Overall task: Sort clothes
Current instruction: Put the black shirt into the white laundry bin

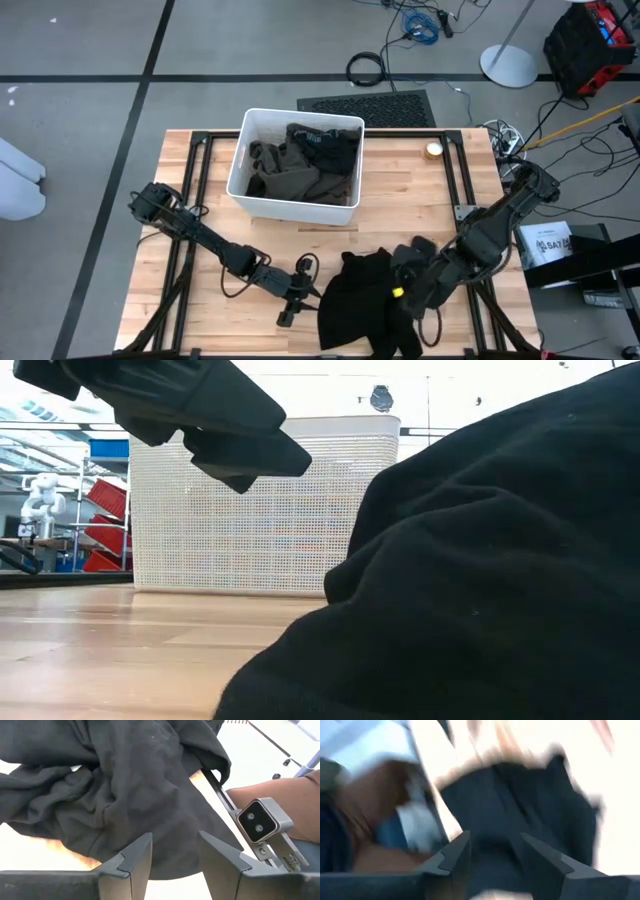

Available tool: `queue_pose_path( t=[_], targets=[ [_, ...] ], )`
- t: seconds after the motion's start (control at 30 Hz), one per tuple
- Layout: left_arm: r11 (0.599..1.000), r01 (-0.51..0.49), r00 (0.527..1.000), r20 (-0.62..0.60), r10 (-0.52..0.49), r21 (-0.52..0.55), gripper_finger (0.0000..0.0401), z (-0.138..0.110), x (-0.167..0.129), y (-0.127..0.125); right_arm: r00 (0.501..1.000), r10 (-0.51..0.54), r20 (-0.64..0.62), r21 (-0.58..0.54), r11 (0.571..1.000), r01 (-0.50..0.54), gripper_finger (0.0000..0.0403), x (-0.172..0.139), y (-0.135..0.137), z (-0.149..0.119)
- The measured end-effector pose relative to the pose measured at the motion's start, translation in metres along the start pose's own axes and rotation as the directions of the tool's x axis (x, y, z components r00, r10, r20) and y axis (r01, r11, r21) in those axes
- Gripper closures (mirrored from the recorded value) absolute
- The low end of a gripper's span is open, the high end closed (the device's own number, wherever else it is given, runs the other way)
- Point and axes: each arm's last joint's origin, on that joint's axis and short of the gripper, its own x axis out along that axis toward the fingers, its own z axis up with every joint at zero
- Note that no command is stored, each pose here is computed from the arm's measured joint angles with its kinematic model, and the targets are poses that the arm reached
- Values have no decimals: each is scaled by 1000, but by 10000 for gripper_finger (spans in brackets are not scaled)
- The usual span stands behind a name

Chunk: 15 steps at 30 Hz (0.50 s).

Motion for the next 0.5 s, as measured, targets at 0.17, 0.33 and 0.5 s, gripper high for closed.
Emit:
queue_pose_path(
  t=[0.17,0.33,0.5],
  targets=[
    [999,6,1000,2,-6,32,237,1,-1,0,949,180,258,-275,956,-106,246,13,31,22],
    [997,-1,1000,23,-1,83,238,18,-21,0,947,155,282,-409,912,-27,249,67,46,42],
    [990,-103,995,2,103,93,237,33,-50,5,983,11,182,-380,923,60,248,134,37,55]
  ],
)
